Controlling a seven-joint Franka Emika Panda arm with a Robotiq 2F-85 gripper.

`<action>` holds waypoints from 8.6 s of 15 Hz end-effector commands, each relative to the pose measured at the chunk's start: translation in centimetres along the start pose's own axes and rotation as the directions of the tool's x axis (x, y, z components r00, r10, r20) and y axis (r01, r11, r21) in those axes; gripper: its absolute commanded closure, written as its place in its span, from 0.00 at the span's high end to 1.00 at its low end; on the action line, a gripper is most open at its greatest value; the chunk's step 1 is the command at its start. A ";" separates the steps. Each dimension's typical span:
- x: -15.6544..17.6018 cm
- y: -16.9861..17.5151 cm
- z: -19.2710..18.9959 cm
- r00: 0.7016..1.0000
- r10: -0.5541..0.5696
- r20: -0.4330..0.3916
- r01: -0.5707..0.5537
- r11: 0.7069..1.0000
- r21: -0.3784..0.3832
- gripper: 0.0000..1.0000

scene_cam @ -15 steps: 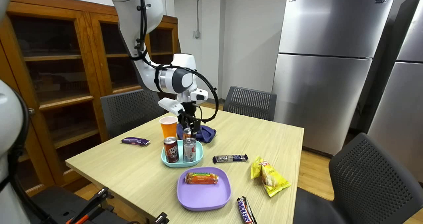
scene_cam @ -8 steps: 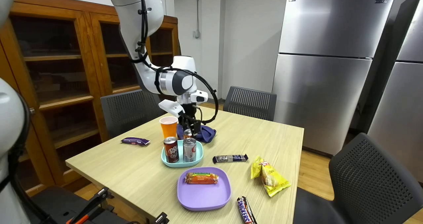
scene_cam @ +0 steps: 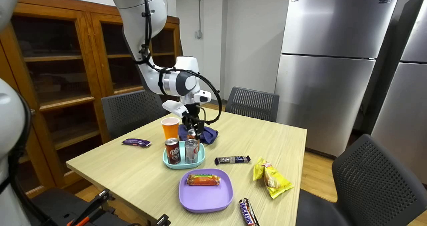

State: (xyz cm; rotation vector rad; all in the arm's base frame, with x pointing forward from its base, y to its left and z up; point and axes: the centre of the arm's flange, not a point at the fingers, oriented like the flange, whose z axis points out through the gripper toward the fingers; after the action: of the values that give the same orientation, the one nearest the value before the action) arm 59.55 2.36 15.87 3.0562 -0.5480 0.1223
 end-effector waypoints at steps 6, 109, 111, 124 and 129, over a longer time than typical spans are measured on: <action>0.7 -0.8 -0.1 1.000 -0.005 -0.012 0.005 1.000 -0.024 0.94; -8.7 20.9 -0.1 0.807 0.583 0.088 -0.586 0.811 0.000 0.05; -9.0 20.9 0.3 0.804 0.587 0.092 -0.589 0.808 -0.002 0.05; -9.5 19.6 2.9 0.779 0.613 0.132 -0.617 0.787 -0.015 0.05; -9.1 20.3 3.8 0.757 0.640 0.131 -0.643 0.765 -0.026 0.05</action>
State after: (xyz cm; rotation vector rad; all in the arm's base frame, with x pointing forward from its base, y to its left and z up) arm 43.88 -12.99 12.40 2.7401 -1.5800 -0.0802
